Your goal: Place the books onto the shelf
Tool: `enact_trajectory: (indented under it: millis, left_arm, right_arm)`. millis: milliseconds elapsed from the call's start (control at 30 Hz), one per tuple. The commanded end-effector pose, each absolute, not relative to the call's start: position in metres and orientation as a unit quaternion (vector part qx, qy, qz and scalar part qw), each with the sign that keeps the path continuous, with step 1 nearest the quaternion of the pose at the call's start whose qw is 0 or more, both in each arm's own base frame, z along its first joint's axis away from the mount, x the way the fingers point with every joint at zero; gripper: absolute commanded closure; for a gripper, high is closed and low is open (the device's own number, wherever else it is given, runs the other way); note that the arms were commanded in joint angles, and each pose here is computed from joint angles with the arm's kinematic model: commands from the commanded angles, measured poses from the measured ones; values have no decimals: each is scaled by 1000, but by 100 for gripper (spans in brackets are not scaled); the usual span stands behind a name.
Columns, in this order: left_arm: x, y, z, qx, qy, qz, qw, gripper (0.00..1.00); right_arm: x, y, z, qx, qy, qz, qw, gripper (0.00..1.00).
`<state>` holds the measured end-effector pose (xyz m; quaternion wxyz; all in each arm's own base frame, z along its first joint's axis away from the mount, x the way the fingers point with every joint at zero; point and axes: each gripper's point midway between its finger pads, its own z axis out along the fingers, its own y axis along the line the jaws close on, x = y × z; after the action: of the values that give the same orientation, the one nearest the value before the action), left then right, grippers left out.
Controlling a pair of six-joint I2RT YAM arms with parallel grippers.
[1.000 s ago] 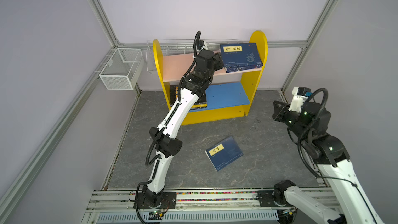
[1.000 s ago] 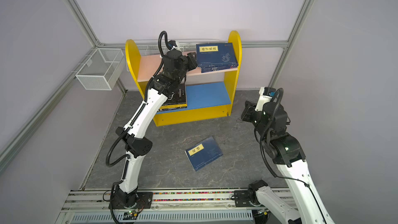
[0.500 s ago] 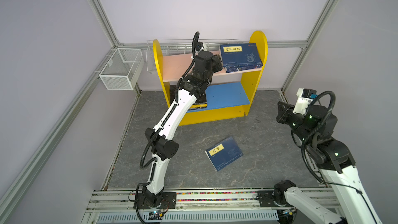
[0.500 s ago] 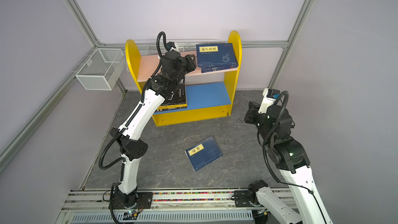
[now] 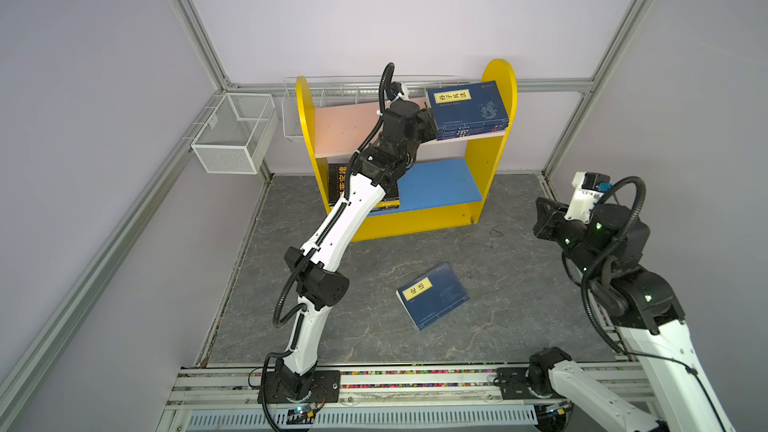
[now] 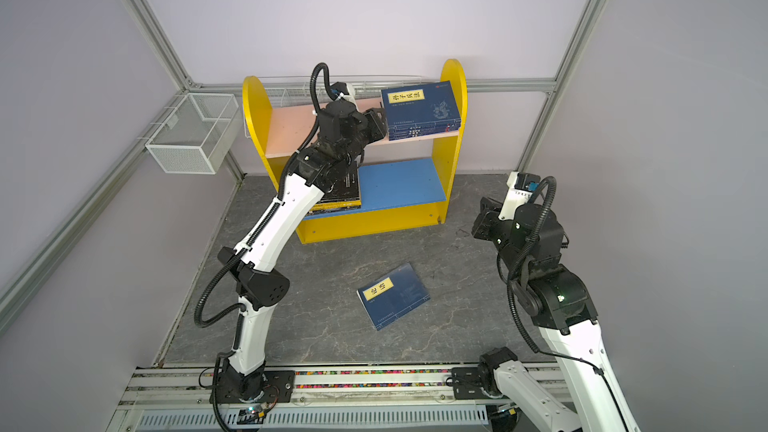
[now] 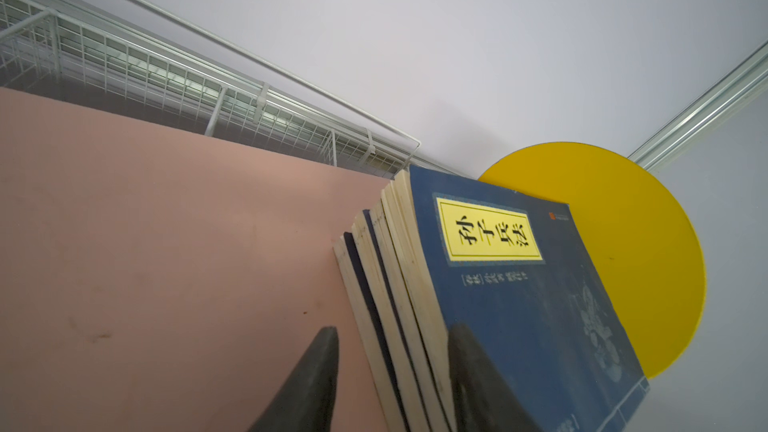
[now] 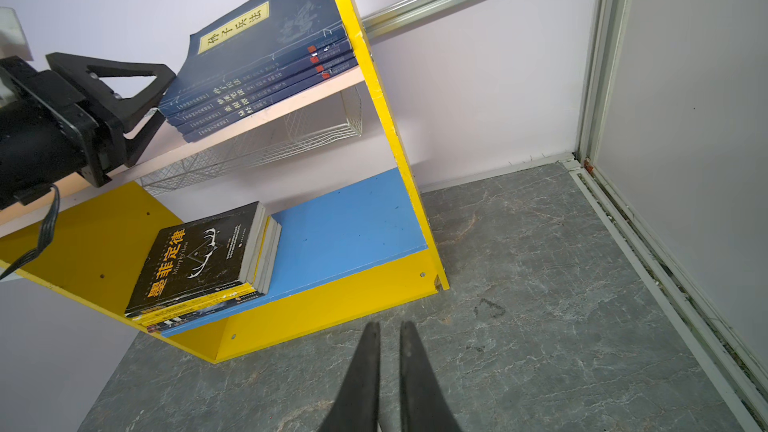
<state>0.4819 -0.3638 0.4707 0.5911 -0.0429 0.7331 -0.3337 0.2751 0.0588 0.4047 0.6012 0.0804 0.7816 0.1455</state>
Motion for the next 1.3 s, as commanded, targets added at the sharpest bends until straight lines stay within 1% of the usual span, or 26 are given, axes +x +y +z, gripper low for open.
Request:
enact_trajectory:
  millis: [0, 200, 333, 467, 567, 633, 700, 800, 933, 1000, 1067, 1200, 1267]
  left_arm:
    - [479, -374, 465, -26, 737, -323, 593, 55]
    - [477, -346, 485, -52, 727, -278, 626, 55]
    - [465, -320, 510, -55, 713, -244, 654, 55]
    - [435, -304, 535, -37, 700, -235, 673, 55]
    - [399, -308, 529, 14, 711, -222, 667, 55]
    - [373, -315, 504, 56, 728, -217, 648, 54]
    - [350, -319, 463, 86, 751, -226, 615, 53]
    - [318, -307, 387, 103, 789, -230, 561, 53]
    - [285, -282, 280, 93, 837, -235, 485, 53]
    - [273, -274, 242, 98, 849, -238, 462, 54]
    - [263, -272, 208, 119, 859, -234, 439, 53]
    - [251, -279, 161, 169, 872, -229, 399, 53]
    - [248, -284, 139, 187, 879, -221, 379, 53]
  right_arm:
    - [273, 61, 403, 67, 784, 146, 600, 85]
    - [272, 57, 405, 74, 782, 142, 603, 85]
    - [272, 54, 403, 76, 783, 134, 603, 85]
    - [277, 63, 393, 60, 792, 142, 590, 83]
    - [283, 75, 369, 45, 809, 156, 565, 81]
    - [285, 83, 344, 49, 828, 167, 534, 80]
    - [284, 93, 310, 53, 851, 179, 491, 80]
    - [272, 108, 256, 54, 888, 192, 414, 79]
    - [231, 140, 182, -1, 929, 219, 299, 75]
    - [208, 153, 154, -42, 939, 231, 250, 71]
    - [186, 160, 124, -73, 948, 239, 195, 63]
    - [160, 163, 80, -71, 961, 244, 106, 38]
    - [157, 167, 67, -62, 962, 252, 81, 32]
